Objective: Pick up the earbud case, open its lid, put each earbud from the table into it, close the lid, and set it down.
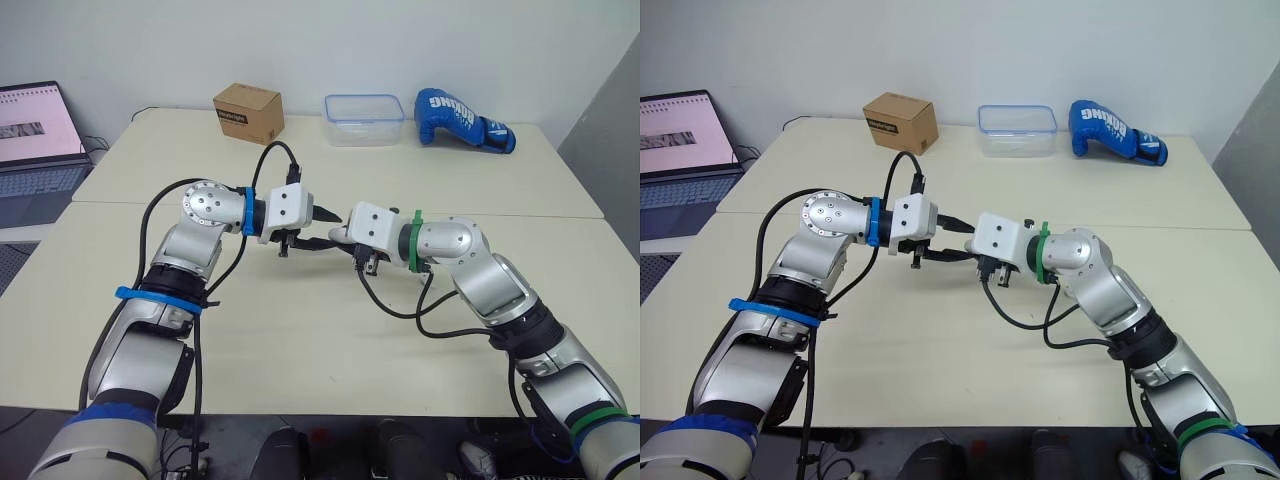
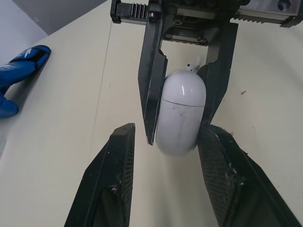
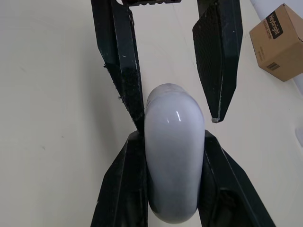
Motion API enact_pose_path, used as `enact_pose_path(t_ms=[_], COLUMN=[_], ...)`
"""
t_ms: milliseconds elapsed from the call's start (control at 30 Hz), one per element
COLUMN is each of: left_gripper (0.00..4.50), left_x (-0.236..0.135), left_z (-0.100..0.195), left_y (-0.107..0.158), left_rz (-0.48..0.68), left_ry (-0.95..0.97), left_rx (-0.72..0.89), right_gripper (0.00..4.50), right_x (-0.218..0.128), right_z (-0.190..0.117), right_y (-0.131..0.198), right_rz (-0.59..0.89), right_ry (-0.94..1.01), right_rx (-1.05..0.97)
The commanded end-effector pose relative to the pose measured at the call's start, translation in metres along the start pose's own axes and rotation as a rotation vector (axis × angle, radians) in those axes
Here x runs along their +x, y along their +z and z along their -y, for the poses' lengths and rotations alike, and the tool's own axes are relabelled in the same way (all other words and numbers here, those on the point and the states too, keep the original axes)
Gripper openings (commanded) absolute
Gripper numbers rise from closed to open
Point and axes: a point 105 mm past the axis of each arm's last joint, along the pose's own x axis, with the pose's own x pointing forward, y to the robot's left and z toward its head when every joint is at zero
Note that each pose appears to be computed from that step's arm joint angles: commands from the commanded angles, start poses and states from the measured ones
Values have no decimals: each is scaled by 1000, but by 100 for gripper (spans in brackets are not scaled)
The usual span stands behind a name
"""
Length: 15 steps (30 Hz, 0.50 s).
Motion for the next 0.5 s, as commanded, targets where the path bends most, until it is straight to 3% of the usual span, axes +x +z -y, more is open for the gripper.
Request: enact_pose_path(t_ms=[33, 133, 367, 500], left_gripper=[152, 73, 73, 73], left_x=[2, 3, -2, -13], left_z=[-9, -8, -9, -12], left_y=[19, 21, 12, -1], left_rz=[56, 63, 50, 85], left_ry=[13, 4, 25, 96], left_rx=[57, 53, -18, -209], right_gripper=[84, 84, 84, 216], right_x=[-2, -1, -3, -19], right_z=[4, 4, 9, 22], right_y=[28, 27, 21, 8], right_rz=[86, 88, 91, 102], right_ry=[-10, -12, -35, -88], right_rx=[-66, -59, -76, -27])
